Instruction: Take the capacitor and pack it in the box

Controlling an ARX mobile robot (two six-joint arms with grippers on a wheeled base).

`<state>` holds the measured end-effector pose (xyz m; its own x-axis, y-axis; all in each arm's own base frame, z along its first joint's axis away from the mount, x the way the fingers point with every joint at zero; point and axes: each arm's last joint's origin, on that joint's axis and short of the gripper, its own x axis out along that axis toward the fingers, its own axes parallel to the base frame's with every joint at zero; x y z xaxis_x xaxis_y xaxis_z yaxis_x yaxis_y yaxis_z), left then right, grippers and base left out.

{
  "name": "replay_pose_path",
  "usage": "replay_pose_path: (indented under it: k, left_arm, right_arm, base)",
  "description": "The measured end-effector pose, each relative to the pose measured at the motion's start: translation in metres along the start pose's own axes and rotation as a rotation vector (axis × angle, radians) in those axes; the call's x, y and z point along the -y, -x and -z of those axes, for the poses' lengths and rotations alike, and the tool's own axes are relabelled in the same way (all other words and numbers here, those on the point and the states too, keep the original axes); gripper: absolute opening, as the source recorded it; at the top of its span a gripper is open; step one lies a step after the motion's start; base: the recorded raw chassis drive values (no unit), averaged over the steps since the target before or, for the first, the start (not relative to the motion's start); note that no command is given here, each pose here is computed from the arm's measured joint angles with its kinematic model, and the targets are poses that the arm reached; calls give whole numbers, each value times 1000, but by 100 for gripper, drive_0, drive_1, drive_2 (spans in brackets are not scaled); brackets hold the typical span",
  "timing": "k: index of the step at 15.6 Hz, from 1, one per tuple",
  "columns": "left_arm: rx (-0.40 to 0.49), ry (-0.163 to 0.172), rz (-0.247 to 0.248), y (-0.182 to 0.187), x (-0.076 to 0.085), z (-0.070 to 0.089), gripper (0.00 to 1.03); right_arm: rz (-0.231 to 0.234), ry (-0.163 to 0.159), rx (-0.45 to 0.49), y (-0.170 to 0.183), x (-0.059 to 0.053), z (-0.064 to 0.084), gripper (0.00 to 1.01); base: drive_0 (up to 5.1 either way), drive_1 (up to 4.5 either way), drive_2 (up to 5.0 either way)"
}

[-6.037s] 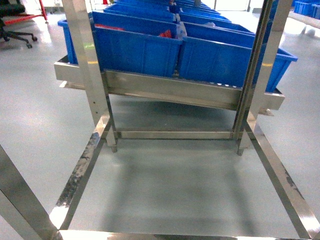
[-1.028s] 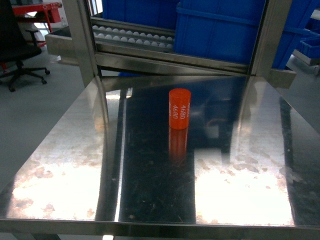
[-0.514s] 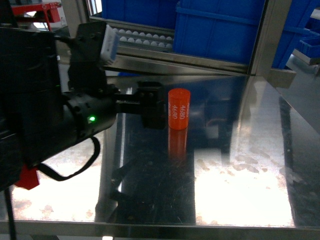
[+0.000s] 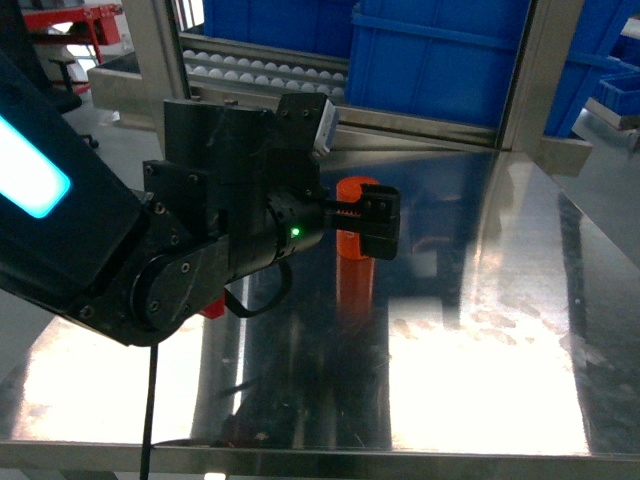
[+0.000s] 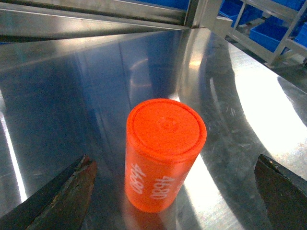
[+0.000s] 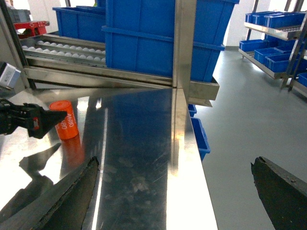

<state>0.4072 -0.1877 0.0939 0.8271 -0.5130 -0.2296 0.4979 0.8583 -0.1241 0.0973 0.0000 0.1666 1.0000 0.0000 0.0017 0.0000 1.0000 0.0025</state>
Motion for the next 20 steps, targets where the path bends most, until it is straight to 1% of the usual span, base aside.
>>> replay_pose_path:
  k: [2, 4, 6, 7, 8, 9, 10, 11, 13, 14, 15, 16, 17, 18, 19, 20]
  left_arm:
    - [-27, 6, 12, -18, 0, 4, 98]
    - [-53, 14, 7, -34, -3, 8, 98]
    - [-53, 17, 5, -40, -4, 8, 98]
    - [-60, 25, 5, -44, -4, 9, 98]
    - [-70, 31, -4, -50, -5, 9, 98]
    - [-87, 43, -14, -56, -6, 10, 97]
    - [-108, 66, -23, -58, -6, 11, 85]
    - [-120, 72, -31, -58, -6, 12, 72]
    - [-108, 69, -41, -58, -5, 11, 51]
    - [-100, 68, -52, -58, -5, 11, 46]
    - [-77, 65, -67, -53, -7, 8, 45]
    - [-63, 62, -92, -42, -8, 3, 45]
    - [-37, 49, -146, -24, -11, -9, 45]
    - [37, 32, -192, 0, -16, -31, 45]
    - [148, 14, -227, 36, -21, -61, 45]
    - [239, 4, -256, 73, -24, -83, 45]
  right_arm:
    - [0, 0, 0, 0, 0, 0, 98]
    - [0, 0, 0, 0, 0, 0, 98]
    - [0, 0, 0, 0, 0, 0, 98]
    - [0, 0, 0, 0, 0, 0, 98]
    - [0, 0, 0, 0, 0, 0, 98]
    - [0, 0, 0, 0, 0, 0, 98]
    - [0, 0, 0, 0, 0, 0, 98]
    - [0, 0, 0, 0, 0, 0, 98]
    - [0, 0, 0, 0, 0, 0, 98]
    - [0, 0, 0, 0, 0, 0, 98]
    - [0, 0, 0, 0, 0, 0, 98]
    - [0, 0, 0, 0, 0, 0, 98]
    - [0, 0, 0, 0, 0, 0, 98]
    - [0, 0, 0, 0, 0, 0, 98]
    - [0, 0, 0, 0, 0, 0, 98]
    - [0, 0, 0, 0, 0, 0, 98]
  base:
    - [0, 0, 0]
    - [0, 0, 0]
    - [0, 0, 0]
    - [0, 0, 0]
    - [0, 0, 0]
    - [0, 0, 0]
    - [0, 0, 0]
    - [0, 0, 0]
    - [0, 0, 0]
    - [0, 0, 0]
    - [0, 0, 0]
    - [0, 0, 0]
    - [0, 0, 0]
    - [0, 0, 0]
    - [0, 0, 0]
    - [0, 0, 0]
